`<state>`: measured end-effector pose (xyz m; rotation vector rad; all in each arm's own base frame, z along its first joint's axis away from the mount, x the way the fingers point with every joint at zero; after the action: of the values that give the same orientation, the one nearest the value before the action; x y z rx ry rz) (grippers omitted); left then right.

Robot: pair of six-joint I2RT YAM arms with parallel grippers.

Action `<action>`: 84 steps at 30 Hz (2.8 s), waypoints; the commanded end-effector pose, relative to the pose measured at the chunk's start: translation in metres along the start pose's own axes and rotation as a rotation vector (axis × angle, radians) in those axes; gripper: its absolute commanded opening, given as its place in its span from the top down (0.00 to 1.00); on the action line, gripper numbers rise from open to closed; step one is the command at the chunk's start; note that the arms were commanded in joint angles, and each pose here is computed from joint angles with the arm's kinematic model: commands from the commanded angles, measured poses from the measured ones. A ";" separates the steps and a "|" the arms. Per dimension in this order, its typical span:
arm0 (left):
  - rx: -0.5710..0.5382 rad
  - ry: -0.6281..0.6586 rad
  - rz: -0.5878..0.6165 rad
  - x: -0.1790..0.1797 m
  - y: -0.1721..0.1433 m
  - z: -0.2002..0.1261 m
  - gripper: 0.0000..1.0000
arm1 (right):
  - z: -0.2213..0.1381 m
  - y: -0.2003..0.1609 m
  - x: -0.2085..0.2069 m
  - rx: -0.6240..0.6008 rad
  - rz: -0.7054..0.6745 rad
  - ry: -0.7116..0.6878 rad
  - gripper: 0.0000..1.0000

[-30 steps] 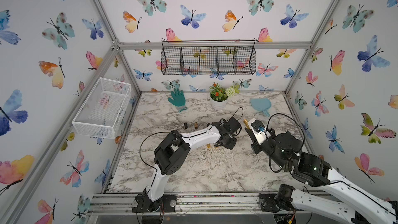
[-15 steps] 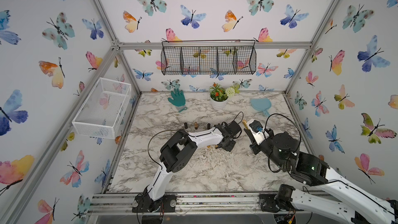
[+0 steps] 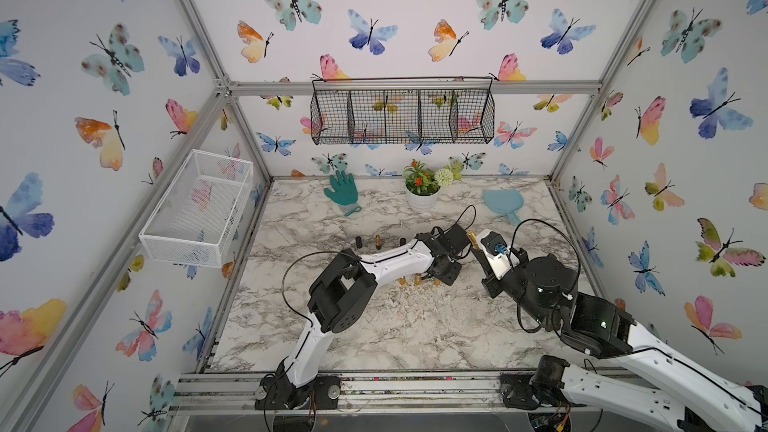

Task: Open the lipstick cap
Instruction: Place the cover at the center of the board, then place the lipstick at the center of the board.

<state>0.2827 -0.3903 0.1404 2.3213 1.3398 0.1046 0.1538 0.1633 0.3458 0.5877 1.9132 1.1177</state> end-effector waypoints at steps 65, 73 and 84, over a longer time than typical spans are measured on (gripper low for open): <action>-0.176 -0.849 -0.282 0.105 -0.029 -0.219 0.85 | 0.112 0.004 0.096 -0.014 -0.057 0.333 0.98; -0.195 -0.855 -0.267 0.104 -0.027 -0.228 0.91 | 0.113 0.005 0.091 -0.006 -0.047 0.283 0.62; -0.276 -0.600 -0.325 0.123 0.002 -0.218 0.92 | 0.074 0.005 0.051 0.000 -0.062 0.112 0.52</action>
<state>0.2728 -0.2147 0.3203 1.6719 1.1949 -0.5563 0.1898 0.2558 0.3028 0.4373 2.0661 1.1833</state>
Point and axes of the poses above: each gripper's point midway between its finger pads, its own z axis out along the fingers, its own x axis along the line the jaws close on, y = z × x, the point moved 7 cm from there along -z, back along the fingers, and after that the axes turned 7 degrees about -z, right-handed, at the moved point
